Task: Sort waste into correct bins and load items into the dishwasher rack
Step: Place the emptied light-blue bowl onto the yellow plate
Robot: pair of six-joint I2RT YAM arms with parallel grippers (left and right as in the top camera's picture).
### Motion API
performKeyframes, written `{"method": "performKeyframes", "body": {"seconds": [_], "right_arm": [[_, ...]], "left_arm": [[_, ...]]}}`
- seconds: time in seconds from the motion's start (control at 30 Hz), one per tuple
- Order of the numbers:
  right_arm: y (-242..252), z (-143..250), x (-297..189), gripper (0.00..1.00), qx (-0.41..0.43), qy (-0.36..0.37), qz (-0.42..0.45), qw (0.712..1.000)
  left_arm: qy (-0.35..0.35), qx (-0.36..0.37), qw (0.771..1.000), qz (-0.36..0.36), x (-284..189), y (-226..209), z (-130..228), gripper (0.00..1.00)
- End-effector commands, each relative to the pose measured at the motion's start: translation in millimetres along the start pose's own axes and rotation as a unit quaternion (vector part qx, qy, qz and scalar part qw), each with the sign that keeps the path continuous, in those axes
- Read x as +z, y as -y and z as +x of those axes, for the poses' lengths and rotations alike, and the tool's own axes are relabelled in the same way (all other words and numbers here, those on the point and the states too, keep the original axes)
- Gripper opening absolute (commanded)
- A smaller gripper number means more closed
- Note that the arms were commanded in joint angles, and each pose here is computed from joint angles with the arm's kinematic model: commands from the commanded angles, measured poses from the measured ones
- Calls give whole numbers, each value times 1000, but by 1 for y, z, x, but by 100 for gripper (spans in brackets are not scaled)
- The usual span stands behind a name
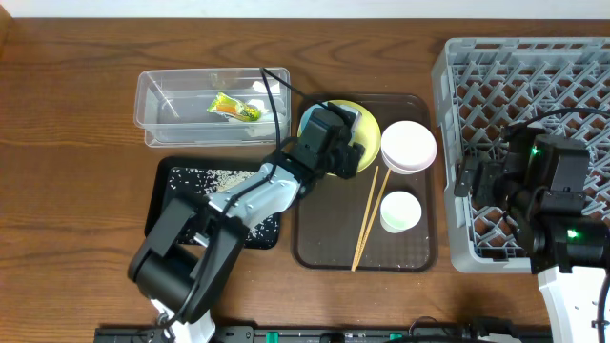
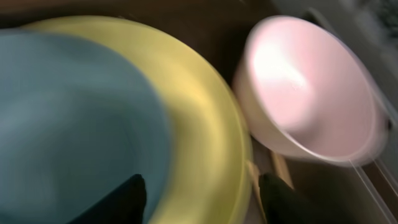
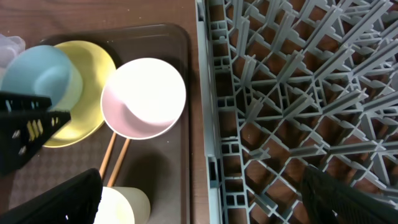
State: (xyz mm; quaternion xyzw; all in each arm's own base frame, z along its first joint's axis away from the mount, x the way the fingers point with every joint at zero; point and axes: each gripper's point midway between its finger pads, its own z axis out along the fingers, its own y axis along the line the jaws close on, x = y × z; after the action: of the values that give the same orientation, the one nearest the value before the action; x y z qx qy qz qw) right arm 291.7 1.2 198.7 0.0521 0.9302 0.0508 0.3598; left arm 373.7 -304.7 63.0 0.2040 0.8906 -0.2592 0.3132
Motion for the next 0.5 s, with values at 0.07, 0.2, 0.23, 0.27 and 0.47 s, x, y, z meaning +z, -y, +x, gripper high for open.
{"method": "performKeyframes", "body": {"seconds": [0.07,0.2,0.23,0.27,0.47], "right_arm": [[-5,-6,-4,99,-9,6,-6,1000],[-5,-6,-4,99,-9,7,-6,1000],[-5,-6,-4,99,-9,7,-6,1000],[-5,-6,-4,99,-9,7,-6,1000],[-5,-6,-4,99,-9,8,-6,1000]], "left_arm": [[0,-42,995,89,-42,44,-21,64],[-20,-74,993,84,-67,50,-17,64],[-30,-83,993,81,-73,51,-12,65],[-41,-90,992,78,-76,52,-8,66],[-106,-96,987,74,-75,67,29,76]]}}
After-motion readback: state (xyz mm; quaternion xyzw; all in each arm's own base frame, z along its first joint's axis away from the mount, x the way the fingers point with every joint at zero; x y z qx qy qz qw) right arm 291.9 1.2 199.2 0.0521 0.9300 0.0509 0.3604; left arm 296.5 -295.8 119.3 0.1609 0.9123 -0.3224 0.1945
